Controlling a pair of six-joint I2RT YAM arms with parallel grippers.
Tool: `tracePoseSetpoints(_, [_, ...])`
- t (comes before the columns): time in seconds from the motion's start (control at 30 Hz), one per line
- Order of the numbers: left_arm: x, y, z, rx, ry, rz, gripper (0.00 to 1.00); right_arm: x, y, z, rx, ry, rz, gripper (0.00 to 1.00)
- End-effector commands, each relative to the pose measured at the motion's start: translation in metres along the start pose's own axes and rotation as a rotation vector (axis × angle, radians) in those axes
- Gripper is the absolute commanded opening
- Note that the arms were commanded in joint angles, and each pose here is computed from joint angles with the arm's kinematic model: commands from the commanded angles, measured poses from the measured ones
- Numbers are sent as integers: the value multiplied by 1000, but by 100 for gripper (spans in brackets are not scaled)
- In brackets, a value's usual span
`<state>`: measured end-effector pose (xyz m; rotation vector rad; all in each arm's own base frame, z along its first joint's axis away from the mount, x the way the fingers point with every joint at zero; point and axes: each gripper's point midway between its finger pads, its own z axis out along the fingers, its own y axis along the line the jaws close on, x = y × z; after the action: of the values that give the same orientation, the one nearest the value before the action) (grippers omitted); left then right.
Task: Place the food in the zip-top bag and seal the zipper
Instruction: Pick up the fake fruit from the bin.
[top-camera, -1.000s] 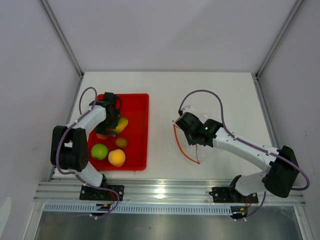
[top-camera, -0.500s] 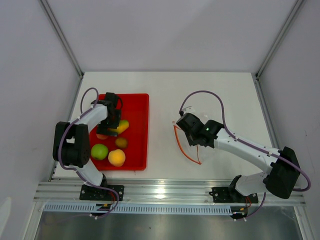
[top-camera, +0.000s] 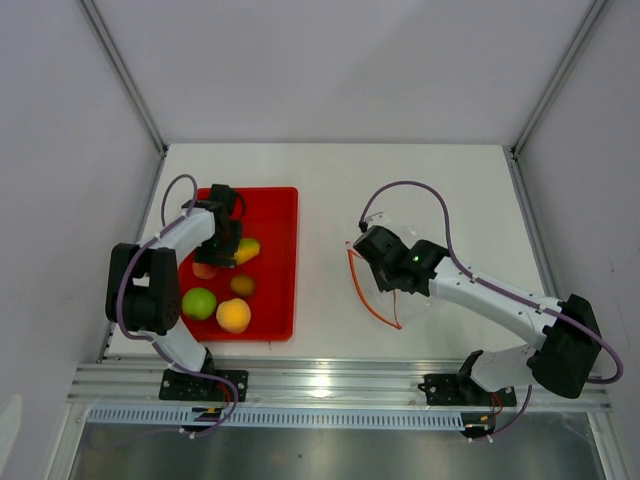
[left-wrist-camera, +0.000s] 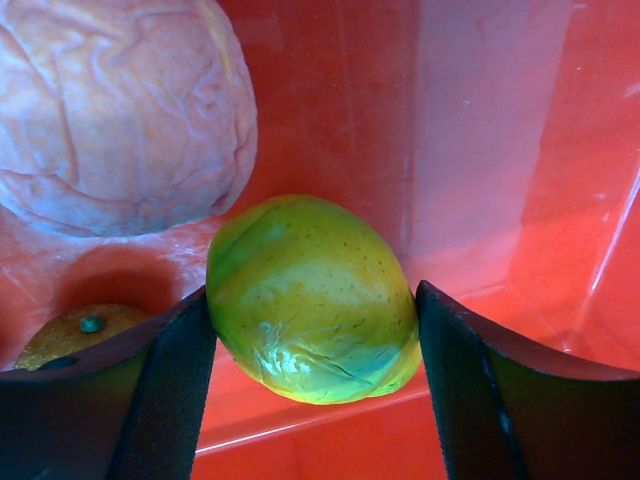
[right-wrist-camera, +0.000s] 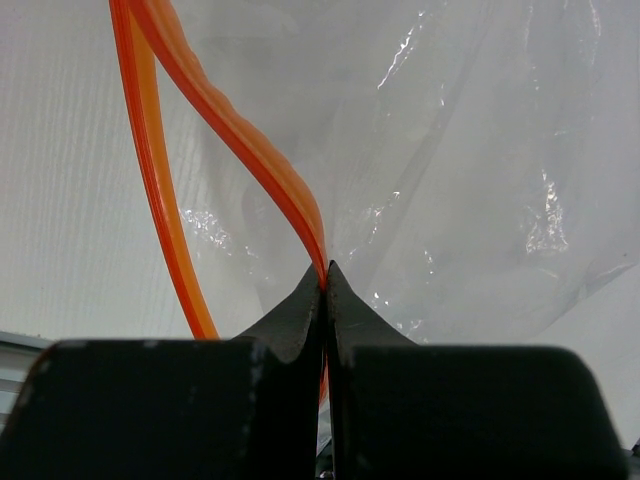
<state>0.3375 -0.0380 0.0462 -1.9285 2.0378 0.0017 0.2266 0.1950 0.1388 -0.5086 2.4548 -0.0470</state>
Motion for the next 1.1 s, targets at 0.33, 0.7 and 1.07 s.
tracePoseSetpoints(0.33, [-17,-30,-65,224,-80,139,62,-16,0,-13,-16,-49,59,0])
tracePoseSetpoints(0.7, [45,-31,-166,662,48,497,67,-26,4,-19,-55,-24,138,0])
tracePoseSetpoints(1.07, [119,16,-257,1315,290,886,56,-38,14,-27,-166,-18,216,0])
